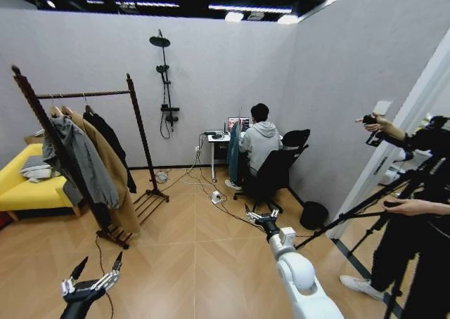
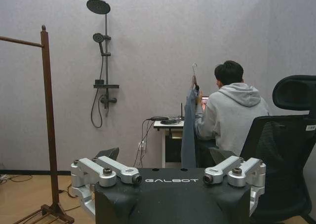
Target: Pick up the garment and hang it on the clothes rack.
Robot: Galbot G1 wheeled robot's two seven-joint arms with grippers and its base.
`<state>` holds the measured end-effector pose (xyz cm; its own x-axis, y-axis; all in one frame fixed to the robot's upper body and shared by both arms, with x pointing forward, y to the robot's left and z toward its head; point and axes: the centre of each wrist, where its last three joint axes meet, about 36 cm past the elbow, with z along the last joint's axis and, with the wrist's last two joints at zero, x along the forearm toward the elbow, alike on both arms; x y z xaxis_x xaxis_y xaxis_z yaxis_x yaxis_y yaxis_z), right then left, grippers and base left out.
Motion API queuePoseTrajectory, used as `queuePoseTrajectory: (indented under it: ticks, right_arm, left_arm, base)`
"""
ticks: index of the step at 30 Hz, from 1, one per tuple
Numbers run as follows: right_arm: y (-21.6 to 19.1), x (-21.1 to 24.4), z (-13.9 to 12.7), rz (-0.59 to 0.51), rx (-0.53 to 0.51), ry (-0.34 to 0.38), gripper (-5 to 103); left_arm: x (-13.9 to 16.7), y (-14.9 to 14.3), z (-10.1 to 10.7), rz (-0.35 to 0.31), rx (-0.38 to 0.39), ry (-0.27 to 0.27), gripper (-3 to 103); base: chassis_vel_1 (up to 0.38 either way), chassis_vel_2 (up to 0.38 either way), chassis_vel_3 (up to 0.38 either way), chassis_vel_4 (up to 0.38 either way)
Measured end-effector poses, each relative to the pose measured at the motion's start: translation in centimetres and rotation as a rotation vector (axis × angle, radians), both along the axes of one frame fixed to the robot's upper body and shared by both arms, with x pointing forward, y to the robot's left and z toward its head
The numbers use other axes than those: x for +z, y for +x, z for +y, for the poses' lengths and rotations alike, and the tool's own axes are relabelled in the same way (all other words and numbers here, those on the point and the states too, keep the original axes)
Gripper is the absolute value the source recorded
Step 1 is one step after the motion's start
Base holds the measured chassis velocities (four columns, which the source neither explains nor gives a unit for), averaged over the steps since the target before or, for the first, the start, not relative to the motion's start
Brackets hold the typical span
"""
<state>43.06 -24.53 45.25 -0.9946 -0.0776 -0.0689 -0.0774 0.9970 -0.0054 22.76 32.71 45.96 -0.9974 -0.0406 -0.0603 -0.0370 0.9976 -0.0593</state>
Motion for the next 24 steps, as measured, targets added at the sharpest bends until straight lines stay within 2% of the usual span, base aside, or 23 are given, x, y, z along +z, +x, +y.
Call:
queuePoseTrajectory:
  ticks: [6, 14, 19, 24]
  right_arm:
    - [-2.1, 1.0, 0.4, -0.020, 0.006, 0.004, 100]
    - [-10.6, 2.4, 0.3, -0.014, -0.010, 0.004, 100]
    - [-12.2, 2.9, -1.1, -0.024, -0.038, -0.025, 100]
    - [-11.6, 3.4, -1.8, -0.042, -0.057, -0.027, 100]
  left_arm:
    - [0.0, 0.0, 0.0, 0.000, 0.000, 0.000, 100]
    - [0.0, 0.0, 0.0, 0.000, 0.000, 0.000, 100]
    - [0.0, 0.0, 0.0, 0.000, 0.000, 0.000, 100]
    - [0.0, 0.0, 0.0, 0.000, 0.000, 0.000, 100]
  base:
    - [0.000, 0.000, 0.000, 0.000]
    - [0.000, 0.000, 0.000, 0.000]
    - [0.000, 0.000, 0.000, 0.000]
    - [0.000, 0.000, 0.000, 0.000]
